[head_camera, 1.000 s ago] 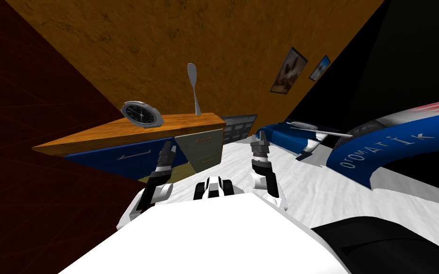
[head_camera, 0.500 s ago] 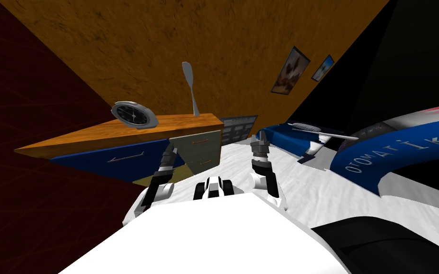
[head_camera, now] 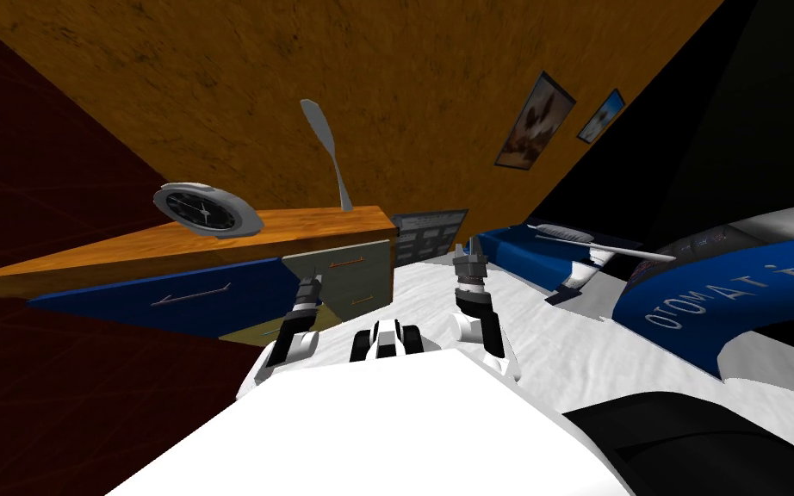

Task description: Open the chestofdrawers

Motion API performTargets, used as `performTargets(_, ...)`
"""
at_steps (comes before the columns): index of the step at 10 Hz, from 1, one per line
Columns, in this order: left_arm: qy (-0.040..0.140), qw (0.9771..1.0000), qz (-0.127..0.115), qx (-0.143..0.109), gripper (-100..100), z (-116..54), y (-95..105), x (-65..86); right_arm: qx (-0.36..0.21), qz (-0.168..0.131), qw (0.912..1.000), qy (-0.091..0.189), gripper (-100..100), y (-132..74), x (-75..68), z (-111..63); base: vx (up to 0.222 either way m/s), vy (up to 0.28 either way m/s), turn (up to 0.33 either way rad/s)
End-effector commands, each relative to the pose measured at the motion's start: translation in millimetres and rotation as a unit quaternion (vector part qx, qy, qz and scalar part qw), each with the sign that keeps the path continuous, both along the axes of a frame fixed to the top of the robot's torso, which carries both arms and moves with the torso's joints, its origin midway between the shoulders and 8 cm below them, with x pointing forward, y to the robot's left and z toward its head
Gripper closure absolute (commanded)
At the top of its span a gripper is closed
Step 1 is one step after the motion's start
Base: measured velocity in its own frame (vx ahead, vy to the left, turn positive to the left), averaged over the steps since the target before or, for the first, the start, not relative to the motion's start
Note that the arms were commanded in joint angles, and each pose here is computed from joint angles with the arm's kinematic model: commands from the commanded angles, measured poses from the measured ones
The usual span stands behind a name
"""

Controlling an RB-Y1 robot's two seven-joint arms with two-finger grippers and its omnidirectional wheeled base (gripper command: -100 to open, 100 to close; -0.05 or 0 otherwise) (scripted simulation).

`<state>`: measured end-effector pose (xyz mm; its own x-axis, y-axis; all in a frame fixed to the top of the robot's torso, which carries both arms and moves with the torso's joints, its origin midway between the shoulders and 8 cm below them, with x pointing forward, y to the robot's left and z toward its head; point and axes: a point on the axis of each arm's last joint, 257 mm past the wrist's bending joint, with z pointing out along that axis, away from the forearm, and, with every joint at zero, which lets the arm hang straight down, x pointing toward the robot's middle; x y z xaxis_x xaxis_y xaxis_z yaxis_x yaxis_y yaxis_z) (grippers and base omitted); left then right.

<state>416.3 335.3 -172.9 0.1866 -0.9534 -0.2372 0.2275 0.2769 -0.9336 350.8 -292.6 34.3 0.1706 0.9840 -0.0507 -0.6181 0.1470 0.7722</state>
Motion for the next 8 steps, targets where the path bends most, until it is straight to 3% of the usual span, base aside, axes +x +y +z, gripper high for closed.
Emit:
performTargets(1, 0.018, 0.9992, 0.019, -0.031, -100, -22.8, 2.3, 1.0, 0.0, 0.0, 1.0, 0.0, 0, 0, 0.0, 0.0, 0.059, -0.117, 0.023)
performTargets(5, 0.023, 0.9955, 0.04, -0.083, -100, -39.0, -7.4, 1.6, 0.0, 0.0, 1.0, 0.0, 0, 0, 0.0, 0.0, 0.032, -0.047, 0.013)
performTargets(8, 0.023, 0.996, 0.041, -0.077, -100, -27.4, -3.7, 1.0, 0.0, 0.0, 1.0, 0.0, 0, 0, 0.0, 0.0, 0.051, 0.008, -0.015)
